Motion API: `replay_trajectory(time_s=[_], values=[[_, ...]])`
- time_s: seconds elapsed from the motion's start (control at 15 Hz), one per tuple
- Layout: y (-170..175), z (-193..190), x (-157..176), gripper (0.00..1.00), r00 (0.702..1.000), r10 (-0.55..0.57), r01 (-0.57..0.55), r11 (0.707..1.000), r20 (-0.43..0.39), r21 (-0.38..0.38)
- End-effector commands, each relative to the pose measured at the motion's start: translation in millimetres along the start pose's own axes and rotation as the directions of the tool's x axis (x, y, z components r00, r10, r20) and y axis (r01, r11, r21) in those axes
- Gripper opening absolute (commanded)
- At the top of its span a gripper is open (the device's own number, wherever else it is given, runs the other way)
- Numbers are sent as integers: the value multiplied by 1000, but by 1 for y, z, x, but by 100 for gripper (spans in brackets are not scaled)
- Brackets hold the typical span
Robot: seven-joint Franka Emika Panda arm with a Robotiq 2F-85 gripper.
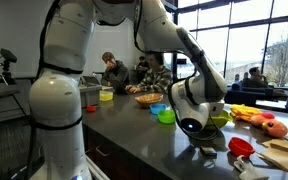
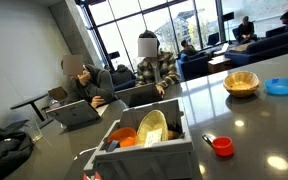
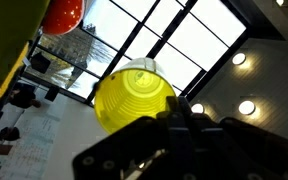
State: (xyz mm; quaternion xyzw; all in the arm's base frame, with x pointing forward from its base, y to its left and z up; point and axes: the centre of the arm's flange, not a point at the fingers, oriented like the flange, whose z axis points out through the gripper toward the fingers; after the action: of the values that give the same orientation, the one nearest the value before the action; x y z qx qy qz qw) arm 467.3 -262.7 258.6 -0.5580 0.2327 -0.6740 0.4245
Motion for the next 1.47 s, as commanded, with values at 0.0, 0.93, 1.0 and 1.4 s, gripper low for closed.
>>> replay_trajectory(time_s=[0.0,0.93,1.0,1.4], values=[[0,-4,2,1,999,-2,2,1000,-33,12],[3,-4,0,1,999,-33,33,999,6,-18],[4,-5,-1,1,999,-39,39,999,10,-21],[-16,22,-3,1,985,-136,146,985,103,-92]])
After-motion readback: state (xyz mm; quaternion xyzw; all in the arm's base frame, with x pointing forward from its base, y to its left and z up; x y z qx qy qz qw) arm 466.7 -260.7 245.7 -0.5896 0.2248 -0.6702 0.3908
